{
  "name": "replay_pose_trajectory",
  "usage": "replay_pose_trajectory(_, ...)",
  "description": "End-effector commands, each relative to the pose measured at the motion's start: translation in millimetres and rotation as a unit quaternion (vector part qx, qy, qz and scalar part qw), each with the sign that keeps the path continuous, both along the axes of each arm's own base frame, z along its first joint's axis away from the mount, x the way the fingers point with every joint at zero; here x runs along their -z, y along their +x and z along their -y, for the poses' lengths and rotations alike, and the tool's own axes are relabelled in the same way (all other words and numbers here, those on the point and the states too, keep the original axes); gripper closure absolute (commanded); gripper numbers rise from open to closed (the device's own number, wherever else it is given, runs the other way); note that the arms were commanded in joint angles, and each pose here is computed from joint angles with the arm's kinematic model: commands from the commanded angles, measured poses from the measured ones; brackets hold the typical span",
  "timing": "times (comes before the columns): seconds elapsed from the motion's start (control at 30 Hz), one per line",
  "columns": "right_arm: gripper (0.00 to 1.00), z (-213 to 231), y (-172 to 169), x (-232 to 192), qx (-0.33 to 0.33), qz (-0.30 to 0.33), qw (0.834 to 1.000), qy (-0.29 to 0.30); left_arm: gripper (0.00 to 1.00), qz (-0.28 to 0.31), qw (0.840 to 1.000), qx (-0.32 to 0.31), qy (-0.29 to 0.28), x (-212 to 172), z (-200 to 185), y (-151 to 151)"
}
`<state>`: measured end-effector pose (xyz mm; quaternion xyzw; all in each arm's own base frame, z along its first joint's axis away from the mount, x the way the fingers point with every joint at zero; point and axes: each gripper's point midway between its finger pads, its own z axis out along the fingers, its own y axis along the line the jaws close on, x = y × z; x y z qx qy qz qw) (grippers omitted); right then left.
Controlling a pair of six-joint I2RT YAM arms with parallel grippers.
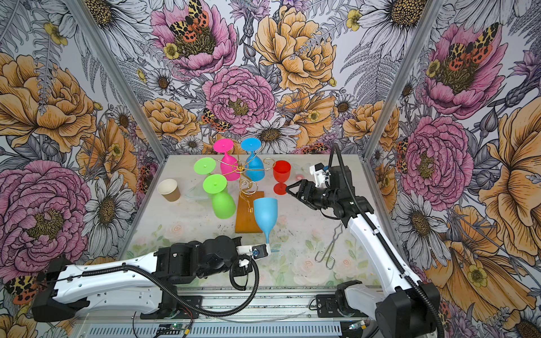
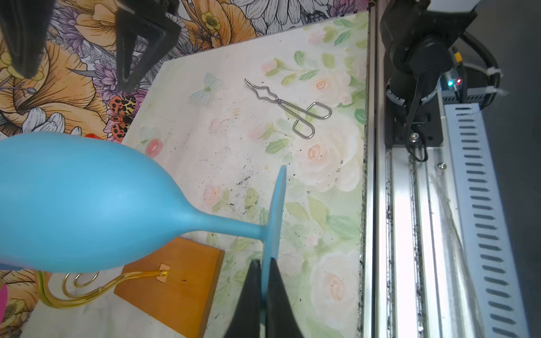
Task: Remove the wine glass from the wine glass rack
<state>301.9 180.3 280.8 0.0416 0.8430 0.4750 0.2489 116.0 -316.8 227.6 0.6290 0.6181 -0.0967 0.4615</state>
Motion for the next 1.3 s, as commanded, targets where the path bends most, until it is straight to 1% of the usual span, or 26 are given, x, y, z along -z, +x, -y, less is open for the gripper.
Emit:
replay_pose_trajectory(0.0, 0.24, -6.6, -1.8, -16.7, -0.020, 0.015, 1.000, 0.003, 1.00, 0.112, 0.991, 0.001, 0.078, -0.9, -12.1, 16.2)
replay_pose_trajectory(0.13, 0.25, -14.7, -2.1, -23.4, -0.034, 0.018, 0.999, -0.002, 1.00, 0.174, 0.975, 0.017, 0.139, 10.2, -19.4, 20.4)
replay_pose_trajectory(0.27, 0.30, -24.3, -3.8, -21.2, -0.050, 0.012, 0.999, -0.014, 1.00, 0.214, 0.961, 0.023, 0.174, 10.3, -24.0, 26.9)
replay_pose_trajectory(0.4, 0.34, -33.2, -8.3, -18.5, -0.072, 0.006, 0.997, -0.015, 1.00, 0.263, 0.938, 0.029, 0.226, 15.4, -35.7, 35.2)
replay_pose_trajectory(0.5, 0.35, -37.6, -12.1, -15.4, -0.089, 0.002, 0.996, -0.017, 1.00, 0.281, 0.925, 0.032, 0.252, 20.5, -41.6, 38.9)
replay_pose_trajectory(0.6, 0.36, -40.6, -16.0, -12.7, -0.100, -0.002, 0.995, -0.018, 1.00, 0.293, 0.916, 0.031, 0.271, 23.7, -45.9, 42.3)
replay_pose_trajectory(0.73, 0.39, -46.0, -23.2, -8.2, -0.118, -0.009, 0.993, -0.019, 1.00, 0.305, 0.909, 0.020, 0.285, 24.2, -50.2, 47.5)
replay_pose_trajectory(0.83, 0.45, -50.7, -26.5, -3.1, -0.132, -0.017, 0.991, -0.016, 1.00, 0.317, 0.902, 0.023, 0.291, 24.3, -52.7, 49.9)
replay_pose_trajectory(0.97, 0.49, -56.6, -30.3, 0.6, -0.148, -0.023, 0.989, -0.014, 1.00, 0.339, 0.888, 0.022, 0.310, 24.5, -58.5, 54.9)
replay_pose_trajectory(1.1, 0.55, -59.6, -31.9, 5.4, -0.157, -0.029, 0.987, -0.015, 1.00, 0.352, 0.881, 0.017, 0.316, 19.7, -61.7, 58.4)
replay_pose_trajectory(1.2, 0.60, -61.2, -32.5, 11.2, -0.162, -0.034, 0.986, -0.018, 1.00, 0.371, 0.868, 0.013, 0.329, 18.5, -65.0, 62.6)
replay_pose_trajectory(1.27, 0.62, -61.9, -32.4, 16.3, -0.164, -0.040, 0.985, -0.020, 1.00, 0.381, 0.862, 0.011, 0.335, 17.5, -66.7, 65.0)
